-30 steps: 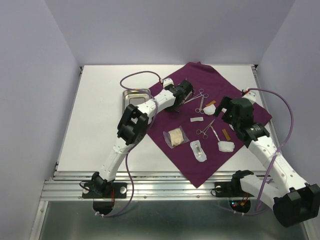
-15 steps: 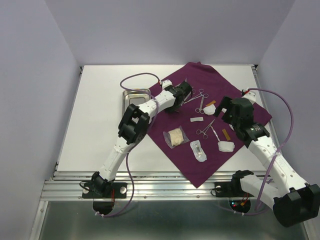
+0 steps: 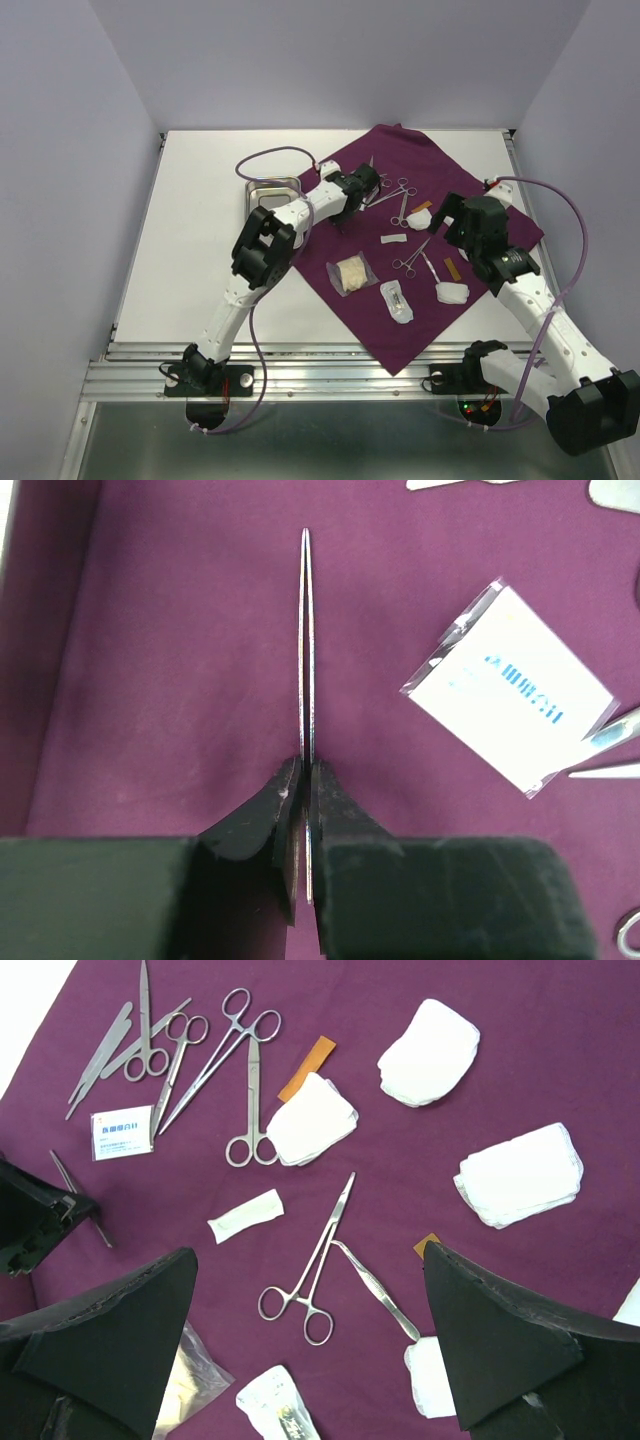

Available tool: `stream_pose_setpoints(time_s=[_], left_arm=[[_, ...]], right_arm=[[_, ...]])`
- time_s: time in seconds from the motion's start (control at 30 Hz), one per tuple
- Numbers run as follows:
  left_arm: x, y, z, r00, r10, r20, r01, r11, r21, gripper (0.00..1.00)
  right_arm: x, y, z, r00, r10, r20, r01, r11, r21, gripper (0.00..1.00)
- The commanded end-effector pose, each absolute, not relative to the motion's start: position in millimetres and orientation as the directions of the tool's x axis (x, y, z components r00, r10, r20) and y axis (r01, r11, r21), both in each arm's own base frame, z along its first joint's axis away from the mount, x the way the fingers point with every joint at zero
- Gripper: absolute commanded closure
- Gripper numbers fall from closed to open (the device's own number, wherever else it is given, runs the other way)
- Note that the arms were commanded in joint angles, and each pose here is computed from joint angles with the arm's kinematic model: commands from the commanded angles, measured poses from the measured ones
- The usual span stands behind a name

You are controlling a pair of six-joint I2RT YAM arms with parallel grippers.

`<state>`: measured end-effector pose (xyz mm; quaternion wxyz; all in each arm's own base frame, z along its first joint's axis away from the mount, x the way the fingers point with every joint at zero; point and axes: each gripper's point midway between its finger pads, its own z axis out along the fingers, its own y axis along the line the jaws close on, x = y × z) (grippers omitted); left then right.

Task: Prepare the surgical pack
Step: Pick up the medical item from the surgical kit, then place the medical item in the container.

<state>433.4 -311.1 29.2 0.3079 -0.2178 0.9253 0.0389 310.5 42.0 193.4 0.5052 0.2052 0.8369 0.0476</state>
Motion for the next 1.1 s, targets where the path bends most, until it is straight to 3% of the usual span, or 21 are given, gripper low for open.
stream_pose_setpoints(time_s=[0.0, 0.47, 0.6, 0.8, 1.07], left_arm=[[437, -303, 87, -0.657, -0.394, -0.643, -0.409, 0.902, -0.134, 0.98], [435, -266, 141, -0.643, -0.237, -0.729, -0.298, 0.953, -0.047, 1.0], [439, -241, 159, -0.623, -0.052, -0.78, -0.153, 0.987, 0.057, 1.0], [427, -199, 146, -0.678, 0.061, -0.733, -0.092, 0.982, 0.167, 1.0], [418, -187, 112, -0.745, 0.063, -0.664, -0.008, 0.995, 0.103, 1.0]], right_arm=[[311, 41, 208, -0.366, 0.395, -0.842, 0.281, 0.91, 0.305, 0.0], [314, 47, 203, -0.385, 0.403, -0.83, 0.272, 0.909, 0.316, 0.0], [313, 46, 206, -0.377, 0.405, -0.833, 0.273, 0.908, 0.318, 0.0], [315, 48, 204, -0.383, 0.403, -0.831, 0.267, 0.91, 0.318, 0.0], [320, 52, 203, -0.39, 0.404, -0.827, 0.253, 0.911, 0.326, 0.0]])
